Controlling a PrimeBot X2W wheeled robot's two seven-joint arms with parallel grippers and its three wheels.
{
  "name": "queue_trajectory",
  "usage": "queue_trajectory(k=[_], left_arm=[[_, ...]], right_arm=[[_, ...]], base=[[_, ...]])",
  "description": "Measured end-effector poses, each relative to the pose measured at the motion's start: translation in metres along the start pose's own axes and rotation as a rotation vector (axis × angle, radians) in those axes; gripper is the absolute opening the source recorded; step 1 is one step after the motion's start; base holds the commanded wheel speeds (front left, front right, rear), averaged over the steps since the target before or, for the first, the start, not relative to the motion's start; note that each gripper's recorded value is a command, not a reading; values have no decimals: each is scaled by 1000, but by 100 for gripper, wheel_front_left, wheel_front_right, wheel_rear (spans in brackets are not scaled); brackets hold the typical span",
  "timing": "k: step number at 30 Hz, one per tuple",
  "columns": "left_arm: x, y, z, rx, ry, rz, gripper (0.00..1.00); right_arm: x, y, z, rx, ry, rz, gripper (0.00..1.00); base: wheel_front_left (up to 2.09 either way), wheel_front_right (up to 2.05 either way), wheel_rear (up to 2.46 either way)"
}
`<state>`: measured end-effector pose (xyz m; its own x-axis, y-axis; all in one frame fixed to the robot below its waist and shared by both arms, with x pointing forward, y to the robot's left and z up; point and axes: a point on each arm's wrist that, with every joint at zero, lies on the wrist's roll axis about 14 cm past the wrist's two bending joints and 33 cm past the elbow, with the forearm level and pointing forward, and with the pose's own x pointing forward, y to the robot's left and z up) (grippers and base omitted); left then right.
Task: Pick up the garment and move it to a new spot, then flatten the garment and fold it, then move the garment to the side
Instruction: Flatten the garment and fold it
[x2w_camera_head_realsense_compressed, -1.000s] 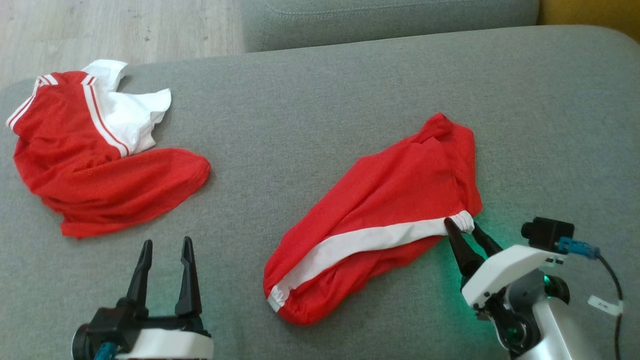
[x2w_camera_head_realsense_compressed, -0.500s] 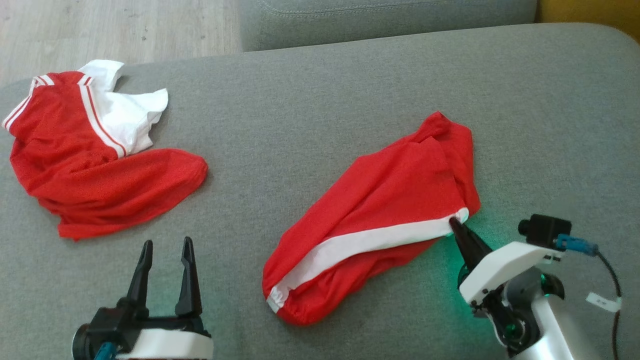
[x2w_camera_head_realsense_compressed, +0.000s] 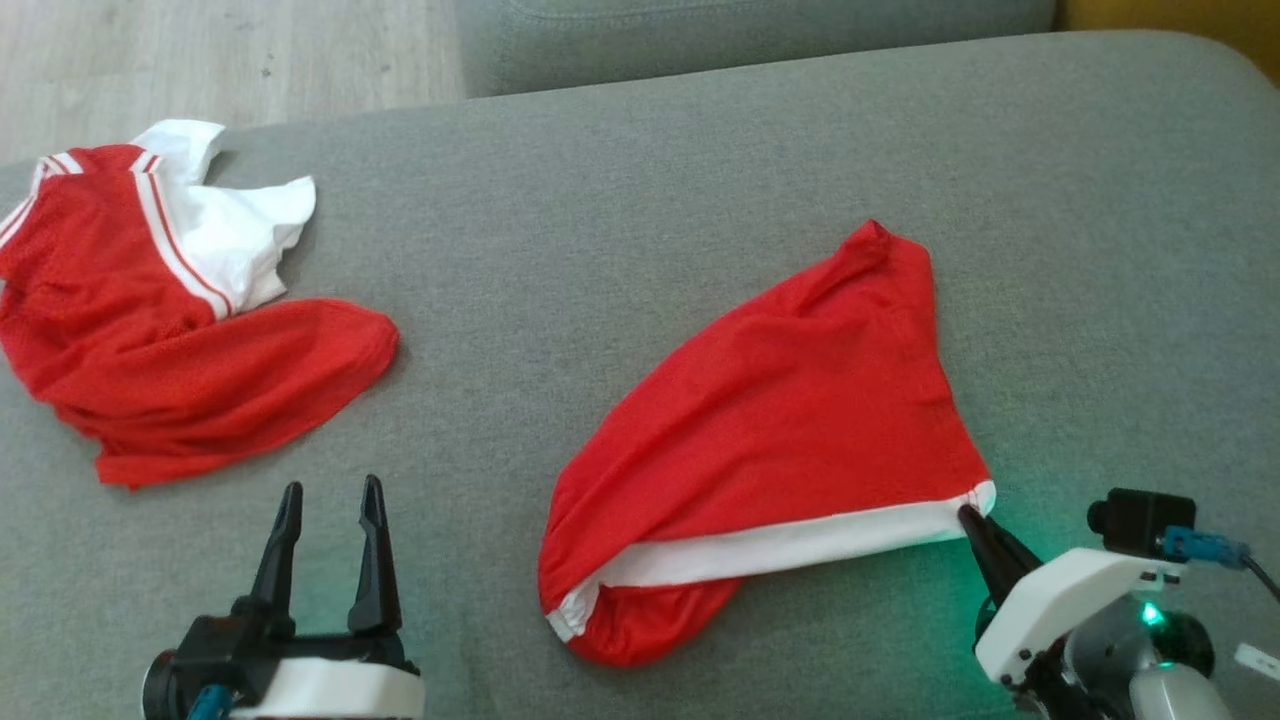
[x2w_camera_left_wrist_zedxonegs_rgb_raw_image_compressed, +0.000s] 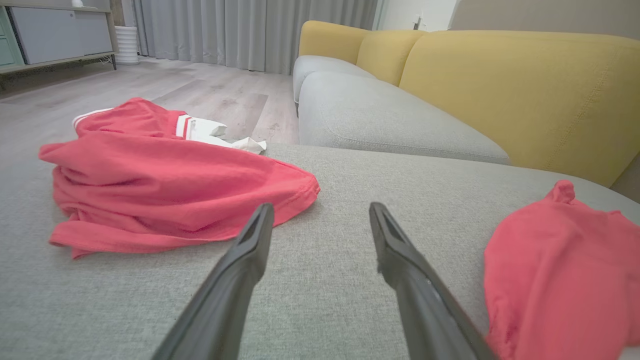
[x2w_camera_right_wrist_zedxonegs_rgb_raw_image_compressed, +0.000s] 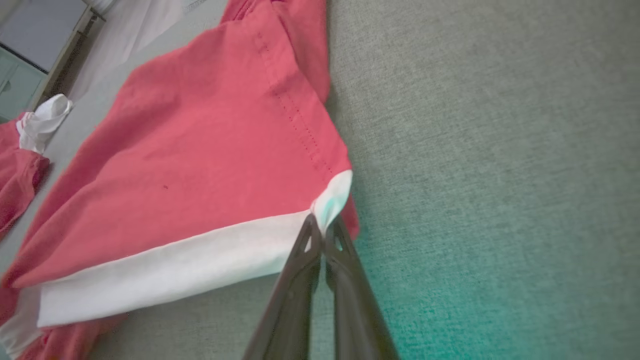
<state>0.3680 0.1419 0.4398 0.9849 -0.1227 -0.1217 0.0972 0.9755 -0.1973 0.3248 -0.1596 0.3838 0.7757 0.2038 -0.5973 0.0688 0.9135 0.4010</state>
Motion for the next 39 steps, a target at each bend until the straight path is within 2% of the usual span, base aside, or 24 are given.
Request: queue_trajectory(k=[1, 2, 3, 10, 14, 19, 21, 25, 31, 39], left_arm=[[1, -1, -1, -1, 4, -3, 100], [1, -1, -3, -1, 8, -5, 100], [2, -2, -4, -1, 13, -7, 100], [1, -4, -1, -4, 4, -24, 100], [-3, -3, 3, -5, -10, -27, 100], [-13, -2, 11, -6, -36, -21, 100], [-16, -1, 14, -5, -46, -16, 100], [-22, 3, 16, -4, -54, -4, 100], [-28, 9, 18, 6, -61, 16, 100], [-37, 13, 8, 3, -34, 28, 100]], right_arm=[[0, -2, 0, -17, 1, -11, 16], [0, -3, 1, -38, 0, -19, 72], [0, -4, 2, -58, -2, -27, 100], [-4, -13, 30, -234, -86, -100, 100], [-21, -20, 77, -349, -278, -153, 100], [-40, -17, 110, -379, -481, -159, 100], [-40, -7, 109, -473, -521, -145, 100], [-37, -8, 89, -563, -556, -130, 100], [-31, -19, 64, -561, -523, -141, 100], [-31, 0, 63, -519, -547, -79, 100]], base=[[0, 0, 0], [0, 0, 0], [0, 0, 0], [0, 0, 0], [0, 0, 0], [0, 0, 0], [0, 0, 0], [0, 0, 0], [0, 0, 0], [0, 0, 0]])
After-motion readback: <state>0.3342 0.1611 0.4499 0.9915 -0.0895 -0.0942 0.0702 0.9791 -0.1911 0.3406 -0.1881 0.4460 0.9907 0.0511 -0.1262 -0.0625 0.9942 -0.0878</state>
